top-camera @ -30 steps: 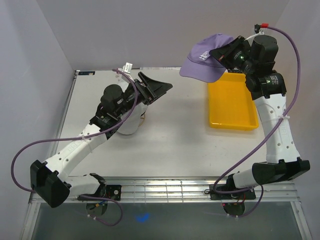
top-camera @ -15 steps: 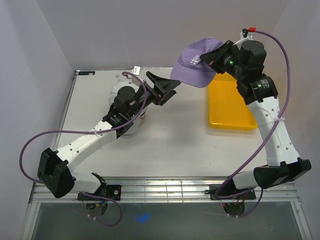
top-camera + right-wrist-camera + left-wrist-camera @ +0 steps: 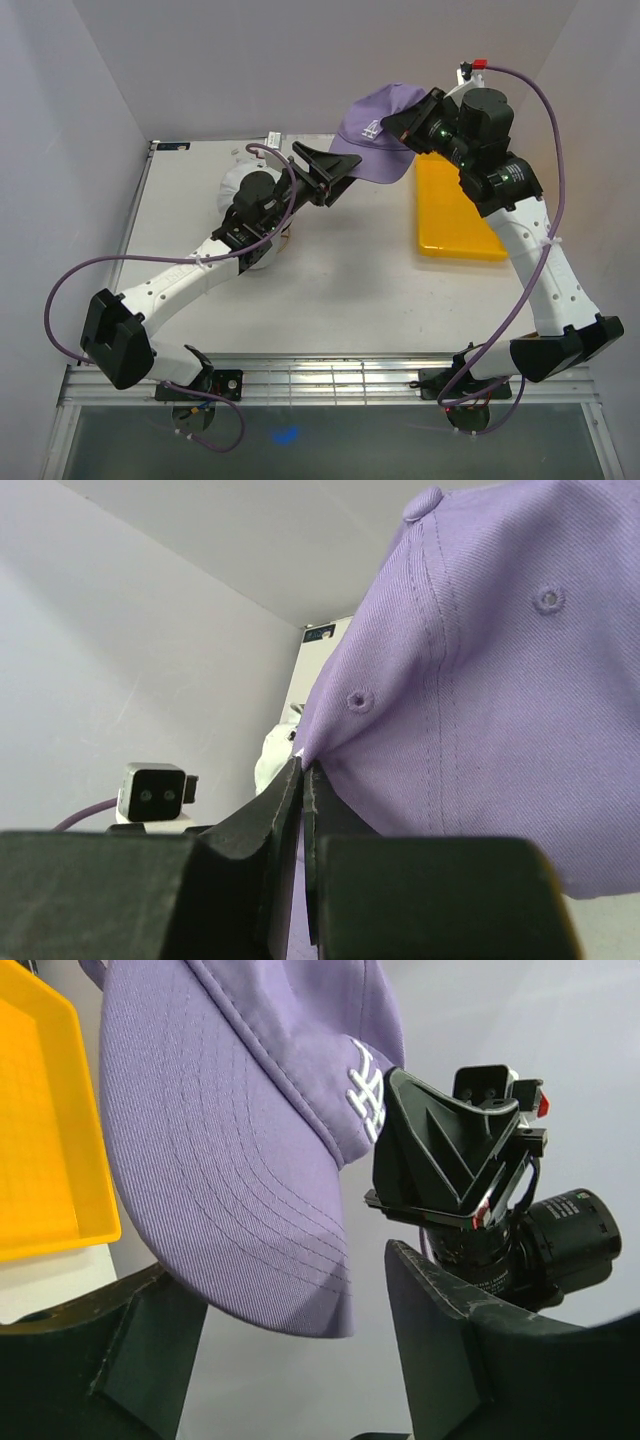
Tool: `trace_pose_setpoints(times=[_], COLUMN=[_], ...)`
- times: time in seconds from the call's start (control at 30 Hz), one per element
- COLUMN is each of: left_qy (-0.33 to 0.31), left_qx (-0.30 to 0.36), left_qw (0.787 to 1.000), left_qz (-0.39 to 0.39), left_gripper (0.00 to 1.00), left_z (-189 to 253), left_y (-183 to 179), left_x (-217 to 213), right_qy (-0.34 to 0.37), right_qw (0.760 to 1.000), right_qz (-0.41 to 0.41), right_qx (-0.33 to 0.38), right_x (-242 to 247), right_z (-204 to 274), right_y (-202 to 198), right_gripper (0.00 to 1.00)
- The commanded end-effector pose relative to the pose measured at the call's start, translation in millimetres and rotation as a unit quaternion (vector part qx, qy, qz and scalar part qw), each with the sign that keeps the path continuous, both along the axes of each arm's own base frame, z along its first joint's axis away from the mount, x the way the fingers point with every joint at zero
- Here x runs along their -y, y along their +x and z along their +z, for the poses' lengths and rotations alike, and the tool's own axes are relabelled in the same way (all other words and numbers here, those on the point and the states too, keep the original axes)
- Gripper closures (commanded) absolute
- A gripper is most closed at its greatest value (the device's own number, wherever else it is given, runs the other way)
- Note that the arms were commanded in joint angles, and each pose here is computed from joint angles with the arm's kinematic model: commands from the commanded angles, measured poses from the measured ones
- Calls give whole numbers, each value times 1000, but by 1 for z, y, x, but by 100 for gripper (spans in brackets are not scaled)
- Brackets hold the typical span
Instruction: Stack the hats
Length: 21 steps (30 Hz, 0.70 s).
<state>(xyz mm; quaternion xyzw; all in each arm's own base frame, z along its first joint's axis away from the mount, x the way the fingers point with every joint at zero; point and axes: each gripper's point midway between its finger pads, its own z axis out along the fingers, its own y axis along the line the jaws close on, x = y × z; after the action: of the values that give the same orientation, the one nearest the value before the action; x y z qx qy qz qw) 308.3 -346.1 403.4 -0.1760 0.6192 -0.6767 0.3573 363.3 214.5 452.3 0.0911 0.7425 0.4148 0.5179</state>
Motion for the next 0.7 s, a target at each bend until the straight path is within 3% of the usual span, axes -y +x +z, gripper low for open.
trace_pose_setpoints(times=[0.0,0.23,0.37,0.5,0.57,0.67], left_qy=[-29,-36,-35,-36,-34,-32], left_qx=[14,20,17,19,23,22], left_qw=[999,999,999,999,999,999], left_qz=[9,10,11,6,2,3], left_gripper=[22,50,71,79,100,100], left_z=[23,32,29,28,28,24], left_y=[-3,-1,4,6,6,8], left_x=[-6,-7,-13,-19,-21,-26], right_qy=[14,7,2,-2,-6,-8], right_qw=[998,997,997,997,997,997], right_qz=[3,17,23,33,34,37], right_qx=[68,72,72,67,65,64], right_x=[-1,-8,-9,-12,-13,-14], right_z=[38,35,31,24,22,20], right_y=[-12,-19,-24,-27,-27,-27], right_gripper=[92,92,92,92,92,92])
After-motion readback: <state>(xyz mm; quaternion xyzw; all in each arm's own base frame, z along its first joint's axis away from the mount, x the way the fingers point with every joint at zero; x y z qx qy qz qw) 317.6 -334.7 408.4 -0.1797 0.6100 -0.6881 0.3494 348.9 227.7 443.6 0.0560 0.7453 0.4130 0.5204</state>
